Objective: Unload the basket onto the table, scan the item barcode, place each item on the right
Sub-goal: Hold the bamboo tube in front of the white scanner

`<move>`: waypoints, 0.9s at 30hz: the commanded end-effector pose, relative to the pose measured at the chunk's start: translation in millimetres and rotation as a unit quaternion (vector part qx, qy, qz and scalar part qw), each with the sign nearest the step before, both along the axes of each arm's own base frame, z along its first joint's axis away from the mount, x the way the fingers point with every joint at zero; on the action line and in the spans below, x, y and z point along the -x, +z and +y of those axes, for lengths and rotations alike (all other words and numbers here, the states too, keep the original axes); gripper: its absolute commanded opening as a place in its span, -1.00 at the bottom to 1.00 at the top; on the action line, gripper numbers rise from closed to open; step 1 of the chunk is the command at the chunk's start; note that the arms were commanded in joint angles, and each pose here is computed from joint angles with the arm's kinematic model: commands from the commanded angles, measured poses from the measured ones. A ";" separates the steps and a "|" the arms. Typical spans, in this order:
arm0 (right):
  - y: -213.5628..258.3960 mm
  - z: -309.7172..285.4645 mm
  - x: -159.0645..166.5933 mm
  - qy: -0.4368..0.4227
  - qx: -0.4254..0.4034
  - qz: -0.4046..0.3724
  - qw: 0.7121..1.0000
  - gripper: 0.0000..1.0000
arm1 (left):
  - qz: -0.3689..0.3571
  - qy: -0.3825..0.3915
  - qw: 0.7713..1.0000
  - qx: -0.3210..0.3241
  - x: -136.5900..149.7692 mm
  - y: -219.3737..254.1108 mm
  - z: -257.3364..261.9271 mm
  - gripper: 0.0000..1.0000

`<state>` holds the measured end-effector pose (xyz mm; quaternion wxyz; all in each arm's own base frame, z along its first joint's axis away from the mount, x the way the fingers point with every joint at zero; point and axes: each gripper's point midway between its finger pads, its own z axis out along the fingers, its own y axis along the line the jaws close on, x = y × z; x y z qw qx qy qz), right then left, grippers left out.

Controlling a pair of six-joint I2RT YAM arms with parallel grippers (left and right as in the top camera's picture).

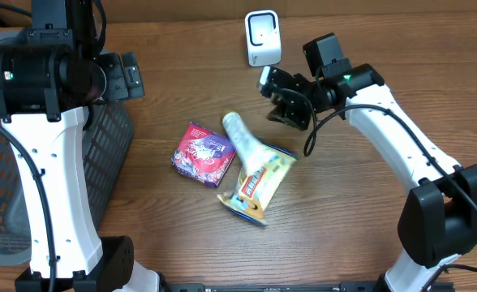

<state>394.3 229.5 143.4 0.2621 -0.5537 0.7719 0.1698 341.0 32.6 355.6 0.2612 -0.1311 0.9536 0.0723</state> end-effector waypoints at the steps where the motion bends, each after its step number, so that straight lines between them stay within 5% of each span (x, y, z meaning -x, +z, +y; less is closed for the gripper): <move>1: -1.8 -46.5 -29.8 -0.063 0.109 -0.061 0.990 1.00 | 0.003 0.001 1.000 -0.014 1.3 0.3 5.5 0.99; 4: 0.7 -45.0 -32.9 -0.080 0.091 -0.056 0.991 1.00 | 0.002 0.001 1.000 -0.014 0.8 0.5 5.4 1.00; 10: 23.3 -0.6 -24.5 -0.135 -0.075 0.042 0.987 1.00 | 0.001 0.001 1.000 -0.014 0.1 0.6 5.5 0.99; 11: 29.0 6.2 -24.1 -0.142 -0.102 0.058 0.983 0.66 | 0.001 0.001 1.000 -0.014 0.1 0.6 5.5 1.00; 12: 35.4 12.7 -25.0 -0.144 -0.127 0.067 0.979 -0.06 | 0.001 0.001 1.000 -0.014 0.1 0.6 5.5 0.99; 13: 41.8 18.0 -27.4 -0.154 -0.151 0.078 0.973 -0.53 | 0.001 0.001 1.000 -0.014 0.1 0.6 5.5 0.99; 14: 47.1 23.3 -31.7 -0.169 -0.177 0.091 0.965 -0.85 | 0.001 0.001 1.000 -0.014 0.1 0.6 5.4 0.99; 27: -18.6 76.1 -51.2 -0.156 -0.309 0.288 0.893 -0.92 | 0.003 0.001 1.000 -0.013 1.1 0.0 5.3 0.99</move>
